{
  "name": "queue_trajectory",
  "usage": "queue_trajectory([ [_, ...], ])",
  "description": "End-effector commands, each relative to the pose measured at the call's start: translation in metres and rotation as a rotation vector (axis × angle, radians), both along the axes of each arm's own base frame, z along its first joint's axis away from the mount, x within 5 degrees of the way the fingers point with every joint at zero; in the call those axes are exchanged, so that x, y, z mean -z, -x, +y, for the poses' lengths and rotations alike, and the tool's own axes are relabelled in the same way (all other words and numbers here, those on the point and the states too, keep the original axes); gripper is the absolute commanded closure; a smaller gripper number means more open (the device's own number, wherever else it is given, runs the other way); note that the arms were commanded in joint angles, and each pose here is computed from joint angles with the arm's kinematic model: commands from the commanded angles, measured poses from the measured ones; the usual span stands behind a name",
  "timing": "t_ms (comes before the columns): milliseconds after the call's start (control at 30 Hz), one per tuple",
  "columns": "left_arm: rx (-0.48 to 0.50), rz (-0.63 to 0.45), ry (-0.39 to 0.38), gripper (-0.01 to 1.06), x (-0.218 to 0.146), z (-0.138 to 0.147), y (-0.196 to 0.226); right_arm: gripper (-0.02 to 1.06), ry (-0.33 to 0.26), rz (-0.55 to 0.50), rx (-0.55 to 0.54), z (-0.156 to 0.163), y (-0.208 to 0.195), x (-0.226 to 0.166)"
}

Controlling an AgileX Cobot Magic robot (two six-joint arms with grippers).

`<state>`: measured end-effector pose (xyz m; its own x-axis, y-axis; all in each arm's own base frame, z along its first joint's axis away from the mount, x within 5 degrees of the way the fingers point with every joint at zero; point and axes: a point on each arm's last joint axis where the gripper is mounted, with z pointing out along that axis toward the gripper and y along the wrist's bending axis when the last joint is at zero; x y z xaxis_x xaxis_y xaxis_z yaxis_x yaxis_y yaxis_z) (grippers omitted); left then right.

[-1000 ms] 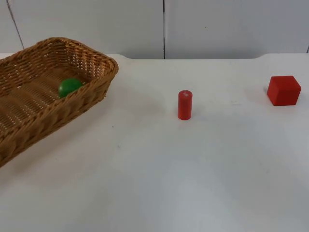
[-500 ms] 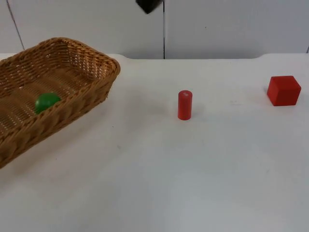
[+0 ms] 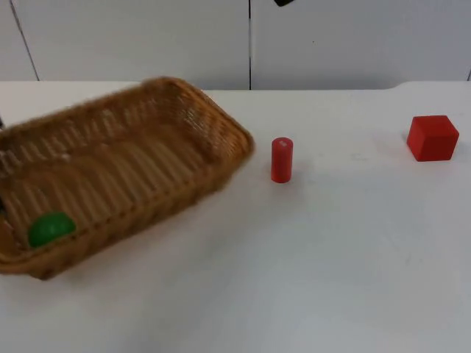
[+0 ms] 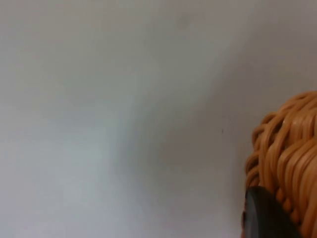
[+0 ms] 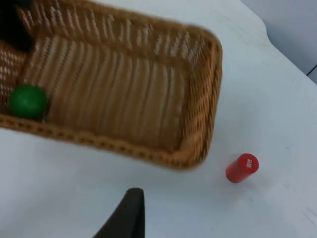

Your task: Pick up the basket with the left hand and place the object to the left of the red cylinder into the basket with the right hand.

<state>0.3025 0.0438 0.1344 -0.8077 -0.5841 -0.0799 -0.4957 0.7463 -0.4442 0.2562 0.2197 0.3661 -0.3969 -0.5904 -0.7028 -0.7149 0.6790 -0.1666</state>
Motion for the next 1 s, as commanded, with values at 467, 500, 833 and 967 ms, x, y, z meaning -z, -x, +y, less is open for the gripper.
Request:
queue_trajectory([
  [467, 0.076, 0.109, -0.024, 0.53, 0.056, -0.027, -0.007, -0.01, -0.002, -0.023, 0.005, -0.003, 0.001, -0.004],
  [500, 0.08, 0.113, -0.02, 0.39, 0.056, -0.027, -0.007, -0.01, -0.002, -0.023, 0.005, -0.003, 0.001, -0.004],
  [833, 0.026, -0.017, -0.076, 0.0, 0.015, 0.003, -0.006, -0.01, -0.018, -0.037, 0.007, -0.005, 0.003, -0.009],
  [967, -0.012, -0.136, -0.111, 0.0, -0.023, 0.013, -0.003, -0.01, -0.03, -0.056, 0.008, -0.007, 0.005, -0.014],
])
